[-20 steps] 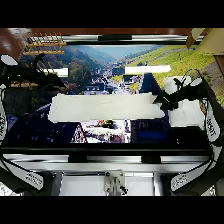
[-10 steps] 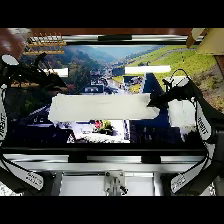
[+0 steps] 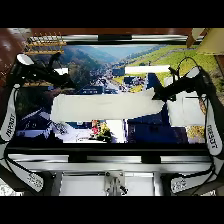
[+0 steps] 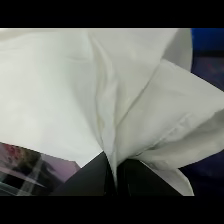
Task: Fold the shirts.
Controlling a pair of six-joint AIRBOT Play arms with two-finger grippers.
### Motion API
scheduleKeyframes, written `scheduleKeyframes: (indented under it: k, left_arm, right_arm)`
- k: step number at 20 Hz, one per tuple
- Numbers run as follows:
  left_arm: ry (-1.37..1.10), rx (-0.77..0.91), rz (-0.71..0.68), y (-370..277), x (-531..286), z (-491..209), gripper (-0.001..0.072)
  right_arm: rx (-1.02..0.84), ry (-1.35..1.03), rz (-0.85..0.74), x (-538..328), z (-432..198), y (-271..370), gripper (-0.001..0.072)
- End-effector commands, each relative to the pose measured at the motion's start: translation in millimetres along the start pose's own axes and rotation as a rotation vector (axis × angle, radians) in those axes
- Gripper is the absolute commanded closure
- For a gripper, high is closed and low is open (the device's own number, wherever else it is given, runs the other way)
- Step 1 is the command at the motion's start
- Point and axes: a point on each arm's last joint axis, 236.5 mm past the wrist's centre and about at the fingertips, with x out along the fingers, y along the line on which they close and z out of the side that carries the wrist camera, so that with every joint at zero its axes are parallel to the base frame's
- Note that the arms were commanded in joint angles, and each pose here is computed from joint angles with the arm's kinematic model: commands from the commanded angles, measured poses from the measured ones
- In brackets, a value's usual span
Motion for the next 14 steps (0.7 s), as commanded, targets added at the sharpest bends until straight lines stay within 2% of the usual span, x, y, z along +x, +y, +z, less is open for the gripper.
scheduleKeyframes:
  k: [1, 8, 14]
  left_arm:
    - [-0.006, -0.008, -0.055, -48, 47, 5, 0.0680]
    - [0.090, -0.002, -0.064, -112, 147, -45, 0.0680]
    - [0.044, -0.070, -0.069, -146, 208, -61, 0.0681]
  right_arm:
    - [-0.008, -0.035, 0.016, -48, -15, 31, 0.0649]
    - [-0.030, -0.130, 0.029, -129, -53, 77, 0.0649]
    - [-0.031, -0.222, 0.061, -180, -87, 110, 0.0650]
